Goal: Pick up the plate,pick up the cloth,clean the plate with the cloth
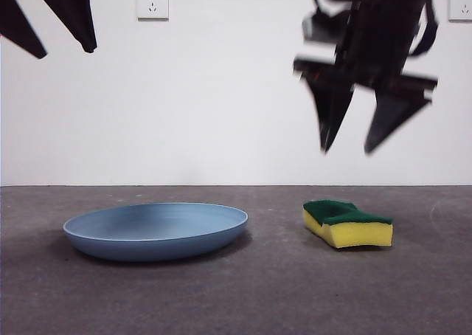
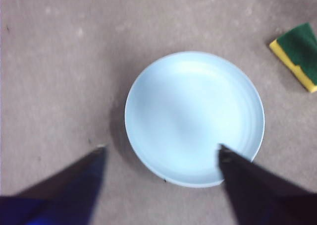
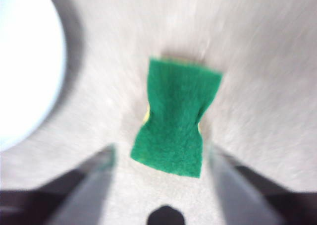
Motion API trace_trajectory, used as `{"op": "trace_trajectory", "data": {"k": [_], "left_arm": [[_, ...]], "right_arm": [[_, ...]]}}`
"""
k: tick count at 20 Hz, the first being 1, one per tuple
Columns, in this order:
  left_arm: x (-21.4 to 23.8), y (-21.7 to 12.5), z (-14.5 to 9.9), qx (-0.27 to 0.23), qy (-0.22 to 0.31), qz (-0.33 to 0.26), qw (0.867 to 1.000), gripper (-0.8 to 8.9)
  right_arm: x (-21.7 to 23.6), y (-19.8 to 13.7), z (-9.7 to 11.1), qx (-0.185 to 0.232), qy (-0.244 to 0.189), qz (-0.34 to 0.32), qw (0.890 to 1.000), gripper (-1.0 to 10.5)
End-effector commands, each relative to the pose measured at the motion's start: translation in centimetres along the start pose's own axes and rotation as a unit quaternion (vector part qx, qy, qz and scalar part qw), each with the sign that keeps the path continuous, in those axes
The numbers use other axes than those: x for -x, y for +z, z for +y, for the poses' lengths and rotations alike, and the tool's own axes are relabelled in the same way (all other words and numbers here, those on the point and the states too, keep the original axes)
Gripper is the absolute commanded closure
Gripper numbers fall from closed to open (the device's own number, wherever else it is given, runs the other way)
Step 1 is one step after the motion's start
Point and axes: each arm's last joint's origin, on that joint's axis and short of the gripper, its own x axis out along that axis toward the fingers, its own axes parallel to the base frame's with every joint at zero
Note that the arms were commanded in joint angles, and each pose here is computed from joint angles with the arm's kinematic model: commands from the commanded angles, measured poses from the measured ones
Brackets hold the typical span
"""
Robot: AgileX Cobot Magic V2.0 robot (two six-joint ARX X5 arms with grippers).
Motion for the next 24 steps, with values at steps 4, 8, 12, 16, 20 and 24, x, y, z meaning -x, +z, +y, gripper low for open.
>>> {"op": "trace_trajectory", "data": {"k": [4, 8, 12, 16, 20, 24], "left_arm": [[-0.1, 0.3, -0.1, -0.014, -0.001, -0.020, 1.000, 8.21], [1.5, 0.7, -0.3, -0.025, 0.004, -0.072, 0.997, 8.21], [4.7, 0.2, -0.6, -0.030, 0.005, -0.141, 0.990, 8.21], [5.6, -2.5, -0.5, -0.020, 0.000, -0.211, 0.977, 8.21], [2.5, -7.1, -0.5, -0.006, -0.008, -0.235, 0.972, 8.21], [1.6, -9.0, -0.5, 0.016, -0.027, -0.259, 0.965, 8.21]], "right_arm": [[6.1, -0.9, -0.2, -0.001, 0.009, -0.089, 0.996, 9.6], [10.8, -2.4, -0.3, -0.001, 0.015, -0.162, 0.987, 9.6], [14.7, -4.3, -0.1, -0.001, -0.016, -0.255, 0.967, 9.6], [15.9, -7.9, -0.1, -0.005, -0.009, -0.329, 0.944, 9.6], [13.9, -12.3, -0.9, -0.034, -0.049, -0.359, 0.931, 9.6], [12.1, -14.6, -1.2, -0.043, -0.047, -0.353, 0.933, 9.5]]}}
